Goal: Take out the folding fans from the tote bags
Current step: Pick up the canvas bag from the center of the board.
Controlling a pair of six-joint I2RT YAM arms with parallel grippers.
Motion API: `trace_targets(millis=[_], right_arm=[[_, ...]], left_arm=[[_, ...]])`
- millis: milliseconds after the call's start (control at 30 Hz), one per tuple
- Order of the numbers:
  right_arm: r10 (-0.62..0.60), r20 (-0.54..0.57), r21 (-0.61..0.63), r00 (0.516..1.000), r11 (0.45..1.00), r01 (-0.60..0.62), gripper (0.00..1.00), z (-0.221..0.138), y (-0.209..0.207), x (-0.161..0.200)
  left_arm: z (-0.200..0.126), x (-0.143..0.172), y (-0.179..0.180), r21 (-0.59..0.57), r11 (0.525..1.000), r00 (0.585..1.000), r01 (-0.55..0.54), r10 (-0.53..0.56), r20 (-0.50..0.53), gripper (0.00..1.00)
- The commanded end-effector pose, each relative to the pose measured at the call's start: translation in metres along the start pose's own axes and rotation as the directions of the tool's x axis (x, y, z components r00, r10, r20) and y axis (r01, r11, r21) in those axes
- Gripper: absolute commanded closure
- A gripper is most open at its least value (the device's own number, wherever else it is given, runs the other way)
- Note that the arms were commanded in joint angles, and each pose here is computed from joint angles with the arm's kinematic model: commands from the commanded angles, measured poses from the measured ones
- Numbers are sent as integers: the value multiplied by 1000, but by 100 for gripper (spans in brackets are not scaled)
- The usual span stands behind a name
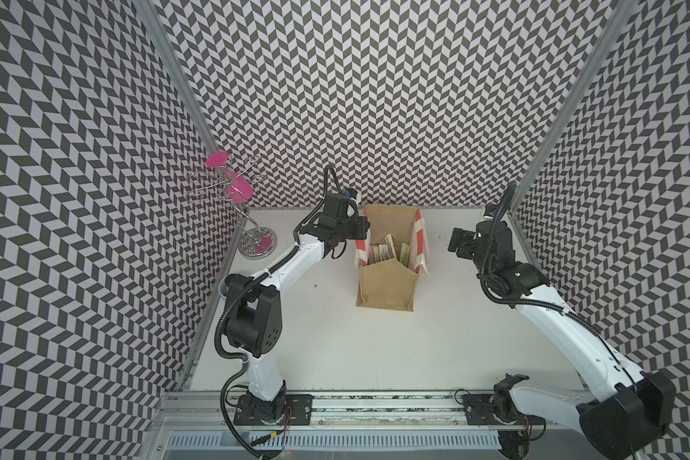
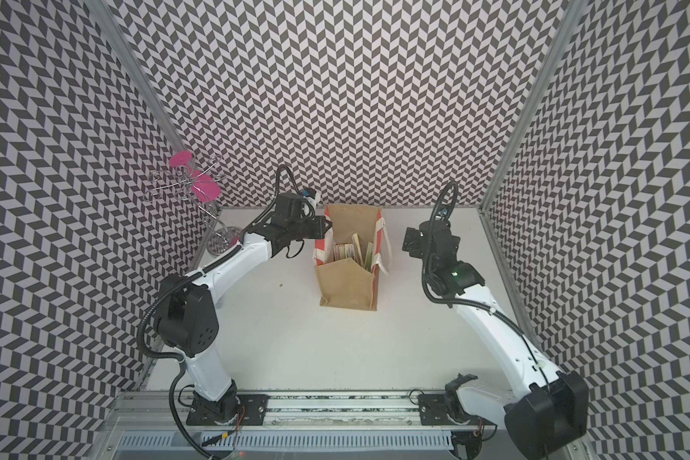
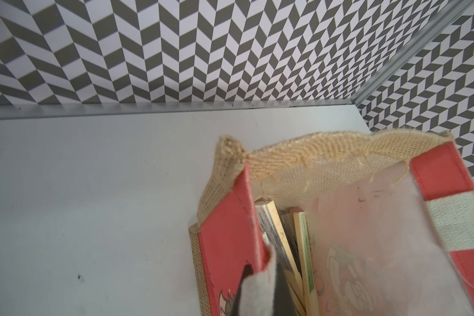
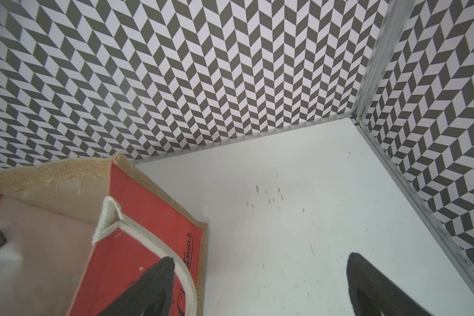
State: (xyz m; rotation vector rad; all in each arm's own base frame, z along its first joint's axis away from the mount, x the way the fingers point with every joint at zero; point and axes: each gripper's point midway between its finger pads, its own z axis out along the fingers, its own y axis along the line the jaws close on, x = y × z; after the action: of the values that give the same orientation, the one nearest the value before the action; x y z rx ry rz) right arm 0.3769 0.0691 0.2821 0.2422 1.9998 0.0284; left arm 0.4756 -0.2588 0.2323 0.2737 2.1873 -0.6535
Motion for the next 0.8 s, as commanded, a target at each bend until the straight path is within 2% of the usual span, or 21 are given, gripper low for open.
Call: trace_targets(millis=[0,267,500,600,767], right_arm=[[24,22,-79,999,997,-22,4,-7,15,-14],[69,-6,-284,998,956,-68,6,-16,52,-20],[90,-43,-440,995,893,-99,9,-24,81,-19],[98,-57,-491,994,864,-114,11,-27,90,-18],[104,-70,-513,992,850,-125,12,-27,94,-16]], left_arm=[[-14,-43,-7,-41,995,990,-89,93,104,100],[-38,-91,-12,-138,957,939,-255,279,202,100],[-68,-133,-25,-213,897,844,-387,438,310,100],[-74,-143,-28,-245,872,817,-425,485,312,100],[-73,-148,-15,-326,830,802,-453,539,257,100]])
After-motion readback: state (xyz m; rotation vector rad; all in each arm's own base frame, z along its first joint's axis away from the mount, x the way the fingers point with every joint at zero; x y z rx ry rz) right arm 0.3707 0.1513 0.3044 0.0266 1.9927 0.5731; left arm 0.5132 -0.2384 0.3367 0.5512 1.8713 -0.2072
